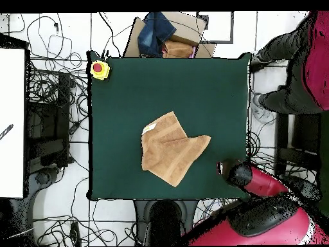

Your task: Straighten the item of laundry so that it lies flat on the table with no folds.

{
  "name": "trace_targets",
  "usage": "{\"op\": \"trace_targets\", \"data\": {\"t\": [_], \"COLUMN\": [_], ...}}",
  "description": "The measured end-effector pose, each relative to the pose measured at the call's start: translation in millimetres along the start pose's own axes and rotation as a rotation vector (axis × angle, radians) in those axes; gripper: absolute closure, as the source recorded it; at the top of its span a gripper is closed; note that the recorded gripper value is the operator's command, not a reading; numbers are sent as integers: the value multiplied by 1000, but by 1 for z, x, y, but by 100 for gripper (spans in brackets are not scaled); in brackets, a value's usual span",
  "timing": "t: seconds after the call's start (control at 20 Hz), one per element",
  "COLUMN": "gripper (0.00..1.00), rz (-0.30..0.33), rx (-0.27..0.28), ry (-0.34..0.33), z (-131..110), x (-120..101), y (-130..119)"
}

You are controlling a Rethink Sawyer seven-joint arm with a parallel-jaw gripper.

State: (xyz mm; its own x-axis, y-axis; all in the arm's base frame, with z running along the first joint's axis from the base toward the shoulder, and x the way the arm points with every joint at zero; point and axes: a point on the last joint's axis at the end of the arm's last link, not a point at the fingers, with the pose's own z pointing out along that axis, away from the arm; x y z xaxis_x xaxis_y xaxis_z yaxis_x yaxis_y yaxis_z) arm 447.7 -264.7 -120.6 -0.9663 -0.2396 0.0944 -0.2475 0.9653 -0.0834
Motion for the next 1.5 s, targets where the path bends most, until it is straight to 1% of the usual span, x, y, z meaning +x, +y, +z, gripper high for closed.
{"op": "trace_targets", "data": {"t": [0.2, 0.3, 0.45, 0.5, 0.55, 0.65, 0.75, 0.8, 0.85, 0.9, 1.0, 1.05, 1.25, 1.5], "gripper": [0, 0, 0, 0, 0, 0, 0, 0, 0, 0, 0, 0, 0, 0], "rz": [33, 67, 152, 165, 189, 255, 310, 330, 363, 373, 399, 409, 427, 432], "rx": [-43, -80, -180, -196, -228, -322, -408, -438, -478, -495, -553, -571, -611, -630], "ry": [-40, -76, -125, -129, -137, -149, -155, -157, -166, -167, -169, -173, -176, -174], "z": [-5, -5, 2, 4, 8, 22, 37, 43, 45, 44, 45, 47, 49, 50], "x": [-23, -42, -64, -66, -69, -74, -76, -76, -76, -75, -73, -73, -72, -72], "y": [16, 23, 32, 33, 35, 41, 47, 49, 42, 40, 36, 34, 28, 26]}}
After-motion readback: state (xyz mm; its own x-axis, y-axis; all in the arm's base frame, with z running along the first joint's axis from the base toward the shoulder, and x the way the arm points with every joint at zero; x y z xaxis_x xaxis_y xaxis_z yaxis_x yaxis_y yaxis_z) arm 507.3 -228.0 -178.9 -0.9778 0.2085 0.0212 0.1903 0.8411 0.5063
